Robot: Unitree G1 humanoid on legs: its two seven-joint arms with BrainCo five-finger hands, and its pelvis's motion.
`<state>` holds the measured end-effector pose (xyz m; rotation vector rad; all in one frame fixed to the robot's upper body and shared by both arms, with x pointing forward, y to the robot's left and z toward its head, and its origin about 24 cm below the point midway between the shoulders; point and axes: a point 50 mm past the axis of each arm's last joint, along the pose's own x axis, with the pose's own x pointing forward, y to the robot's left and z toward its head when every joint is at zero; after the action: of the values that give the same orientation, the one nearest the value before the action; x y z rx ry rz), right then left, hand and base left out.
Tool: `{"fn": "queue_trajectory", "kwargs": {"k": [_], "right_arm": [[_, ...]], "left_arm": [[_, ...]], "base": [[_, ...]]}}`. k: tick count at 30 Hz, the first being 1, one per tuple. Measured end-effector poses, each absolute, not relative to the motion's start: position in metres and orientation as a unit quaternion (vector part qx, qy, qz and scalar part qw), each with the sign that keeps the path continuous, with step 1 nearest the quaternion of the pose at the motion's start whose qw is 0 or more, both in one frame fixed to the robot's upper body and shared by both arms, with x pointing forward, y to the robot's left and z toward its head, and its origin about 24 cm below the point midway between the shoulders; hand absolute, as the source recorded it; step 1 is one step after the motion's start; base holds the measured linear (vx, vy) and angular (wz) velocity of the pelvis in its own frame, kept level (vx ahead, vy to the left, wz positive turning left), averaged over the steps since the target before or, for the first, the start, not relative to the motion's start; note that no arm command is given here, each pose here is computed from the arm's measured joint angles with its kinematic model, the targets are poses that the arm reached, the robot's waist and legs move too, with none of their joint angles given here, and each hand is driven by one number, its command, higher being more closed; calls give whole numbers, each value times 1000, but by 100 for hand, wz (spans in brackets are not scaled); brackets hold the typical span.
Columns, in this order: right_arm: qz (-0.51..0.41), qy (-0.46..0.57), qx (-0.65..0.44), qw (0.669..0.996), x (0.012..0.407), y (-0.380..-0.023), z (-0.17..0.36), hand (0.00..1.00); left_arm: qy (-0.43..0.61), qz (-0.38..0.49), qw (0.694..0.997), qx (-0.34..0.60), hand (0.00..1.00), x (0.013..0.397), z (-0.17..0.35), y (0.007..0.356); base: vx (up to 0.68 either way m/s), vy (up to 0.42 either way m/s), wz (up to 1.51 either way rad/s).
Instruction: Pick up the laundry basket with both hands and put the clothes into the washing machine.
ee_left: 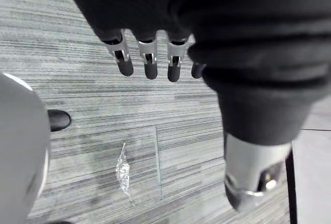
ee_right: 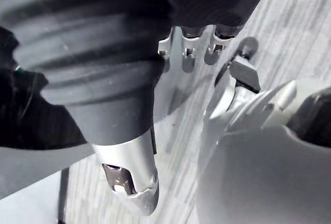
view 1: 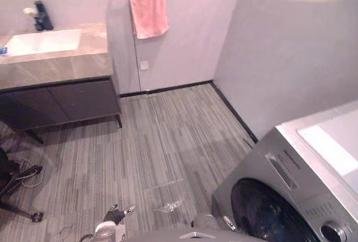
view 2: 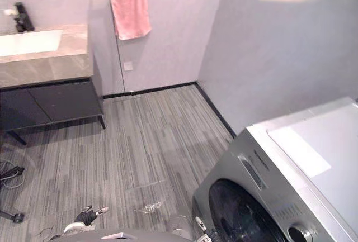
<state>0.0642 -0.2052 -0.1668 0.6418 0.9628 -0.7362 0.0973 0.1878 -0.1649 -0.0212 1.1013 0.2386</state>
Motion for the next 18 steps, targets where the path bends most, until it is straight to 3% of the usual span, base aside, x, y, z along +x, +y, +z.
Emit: {"fn": "queue_trajectory", "kwargs": {"k": [5,12,18], "right_arm": [[-331,450,301,773,63,-195,-168,0],[-342,437,302,775,70,-205,-166,0],[-360,460,308,751,56,-204,-171,0]], "left_arm": [[513,137,847,-25,0,101,-163,192],[512,100,851,-68,0,112,-164,149],[522,85,848,-26,0,105,-166,163]], "base": [[156,-176,1],[132,-193,0],[-14,-75,25]]}}
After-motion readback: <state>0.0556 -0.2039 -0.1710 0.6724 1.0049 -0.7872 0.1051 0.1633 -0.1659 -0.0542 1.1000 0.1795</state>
